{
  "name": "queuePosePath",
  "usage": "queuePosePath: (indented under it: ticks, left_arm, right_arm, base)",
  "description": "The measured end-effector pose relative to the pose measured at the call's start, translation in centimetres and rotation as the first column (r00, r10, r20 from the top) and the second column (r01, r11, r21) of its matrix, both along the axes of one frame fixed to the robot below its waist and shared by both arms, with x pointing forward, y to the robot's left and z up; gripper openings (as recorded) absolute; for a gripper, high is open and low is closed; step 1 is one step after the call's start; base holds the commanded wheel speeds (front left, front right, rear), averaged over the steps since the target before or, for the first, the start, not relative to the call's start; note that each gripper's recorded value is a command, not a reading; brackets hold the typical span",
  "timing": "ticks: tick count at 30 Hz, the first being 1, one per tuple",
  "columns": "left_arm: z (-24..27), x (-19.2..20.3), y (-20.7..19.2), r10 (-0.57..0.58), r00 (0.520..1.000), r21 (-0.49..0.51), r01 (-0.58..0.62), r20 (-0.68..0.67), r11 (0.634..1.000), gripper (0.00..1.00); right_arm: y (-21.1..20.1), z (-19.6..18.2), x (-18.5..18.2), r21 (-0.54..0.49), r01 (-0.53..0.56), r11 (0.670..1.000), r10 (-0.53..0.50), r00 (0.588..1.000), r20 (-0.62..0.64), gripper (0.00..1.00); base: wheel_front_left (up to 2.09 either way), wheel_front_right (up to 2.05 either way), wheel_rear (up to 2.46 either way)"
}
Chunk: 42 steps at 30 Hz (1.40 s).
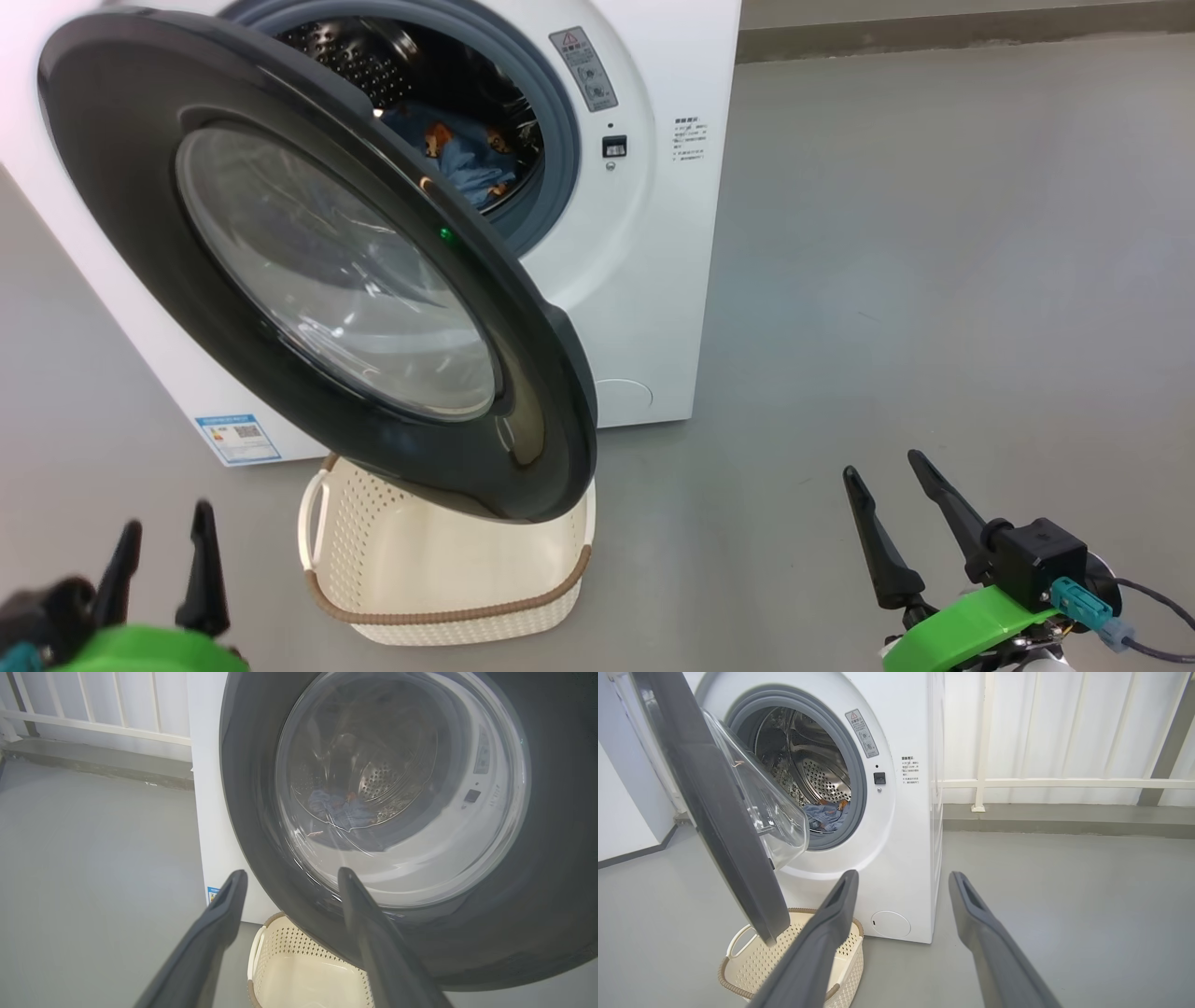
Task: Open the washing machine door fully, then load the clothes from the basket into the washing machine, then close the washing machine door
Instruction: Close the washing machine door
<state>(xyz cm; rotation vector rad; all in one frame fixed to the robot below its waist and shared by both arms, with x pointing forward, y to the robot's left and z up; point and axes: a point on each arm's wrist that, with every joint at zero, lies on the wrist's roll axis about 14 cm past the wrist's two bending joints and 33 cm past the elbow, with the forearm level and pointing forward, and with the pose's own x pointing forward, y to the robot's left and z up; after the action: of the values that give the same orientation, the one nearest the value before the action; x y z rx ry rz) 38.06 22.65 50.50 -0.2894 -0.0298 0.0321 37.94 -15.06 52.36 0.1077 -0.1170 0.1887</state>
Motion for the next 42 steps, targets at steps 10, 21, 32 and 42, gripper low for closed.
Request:
queuePosePath:
  ticks: [10,21,32,42]
  left_arm:
    - [-1.5,-2.8,0.4,0.025,1.000,0.066,-0.023,-0.019,0.998,1.00]
    - [-1.1,-3.5,1.0,0.050,0.999,0.075,-0.050,0.008,0.996,1.00]
    - [-1.0,-3.6,0.9,0.049,0.999,0.079,-0.050,0.018,0.996,1.00]
    - [-0.9,-3.6,0.7,0.042,0.999,0.078,-0.044,0.024,0.996,1.00]
  right_arm:
    - [-0.3,-0.2,-0.5,0.013,0.017,1.000,-0.016,1.000,-0.006,1.00]
    - [-0.6,0.0,-0.4,0.003,0.024,1.000,-0.024,1.000,0.003,1.00]
    - [-0.6,0.1,-0.4,0.002,0.023,1.000,-0.023,1.000,0.003,1.00]
    - [-0.6,0.2,-0.5,0.005,0.026,1.000,-0.027,1.000,0.008,0.00]
  base:
    - [0.00,0.00,0.00]
    - [0.00,0.00,0.00]
    - [0.00,0.00,0.00]
    - [0.00,0.00,0.00]
